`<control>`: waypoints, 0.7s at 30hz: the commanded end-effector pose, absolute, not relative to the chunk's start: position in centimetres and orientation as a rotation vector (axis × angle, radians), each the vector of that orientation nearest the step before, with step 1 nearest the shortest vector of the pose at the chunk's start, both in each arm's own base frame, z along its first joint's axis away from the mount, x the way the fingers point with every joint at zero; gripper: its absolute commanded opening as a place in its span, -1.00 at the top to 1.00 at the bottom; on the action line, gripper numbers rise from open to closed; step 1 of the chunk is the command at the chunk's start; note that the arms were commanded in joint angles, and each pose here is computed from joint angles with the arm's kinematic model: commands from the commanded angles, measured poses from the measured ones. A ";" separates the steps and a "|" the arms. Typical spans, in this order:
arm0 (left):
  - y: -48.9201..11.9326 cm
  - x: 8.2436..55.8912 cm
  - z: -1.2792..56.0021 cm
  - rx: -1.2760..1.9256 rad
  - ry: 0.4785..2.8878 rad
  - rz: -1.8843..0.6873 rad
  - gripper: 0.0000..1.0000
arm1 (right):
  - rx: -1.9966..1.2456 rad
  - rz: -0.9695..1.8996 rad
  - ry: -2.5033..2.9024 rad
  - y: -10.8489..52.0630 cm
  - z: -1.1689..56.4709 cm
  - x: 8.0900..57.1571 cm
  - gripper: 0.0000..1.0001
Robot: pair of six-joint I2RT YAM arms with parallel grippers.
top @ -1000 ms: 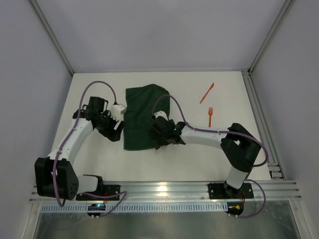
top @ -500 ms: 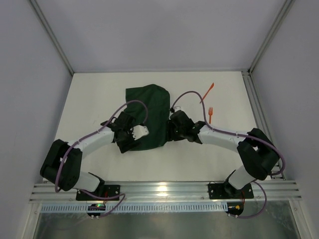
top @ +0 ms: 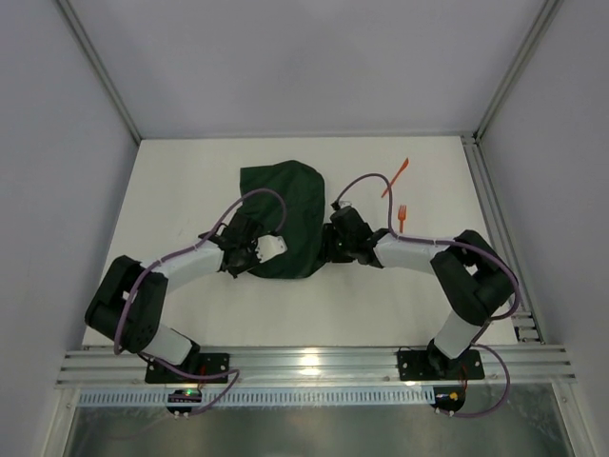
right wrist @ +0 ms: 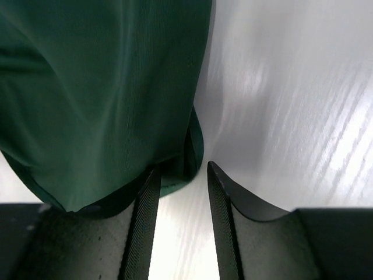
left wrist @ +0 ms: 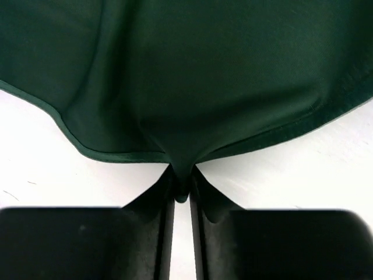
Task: Fold the napkin into a case and place the utensils inside
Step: Pick up the crumpled napkin from the center of the board.
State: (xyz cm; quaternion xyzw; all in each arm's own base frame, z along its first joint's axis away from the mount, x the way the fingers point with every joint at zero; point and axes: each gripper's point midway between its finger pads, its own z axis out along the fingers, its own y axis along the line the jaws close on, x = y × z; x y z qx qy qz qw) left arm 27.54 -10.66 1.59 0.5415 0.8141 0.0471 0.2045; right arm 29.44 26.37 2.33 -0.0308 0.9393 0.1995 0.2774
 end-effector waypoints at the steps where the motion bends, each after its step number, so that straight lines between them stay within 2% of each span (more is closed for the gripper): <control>1: -9.9 26.0 -0.4 1.554 2.331 0.120 0.93 | -0.031 0.540 2.513 26.7 1.7 30.8 0.17; 3: -10.3 26.1 0.0 1.516 2.330 0.099 1.00 | -0.065 0.589 2.539 27.6 1.2 30.6 0.37; 4: -10.4 26.3 0.5 1.498 2.322 0.095 1.00 | -0.073 0.600 2.546 27.9 1.1 30.6 0.65; 6: -10.6 26.8 1.5 1.419 2.318 0.091 1.00 | -0.089 0.611 2.557 28.2 0.8 30.5 0.89; 12: -10.2 29.3 9.4 1.086 2.223 -0.030 1.00 | -0.111 0.661 2.483 28.2 5.0 30.4 0.93; 15: -8.7 29.1 14.5 1.036 2.219 -0.015 1.00 | -0.129 0.627 2.370 27.0 11.2 30.8 0.93; 17: -8.2 29.4 18.6 1.010 2.181 0.005 1.00 | -0.113 0.624 2.219 26.0 18.0 31.4 0.92; 21: -6.9 27.1 25.2 0.982 2.129 0.030 1.00 | -0.152 0.605 2.058 23.3 27.2 29.5 0.92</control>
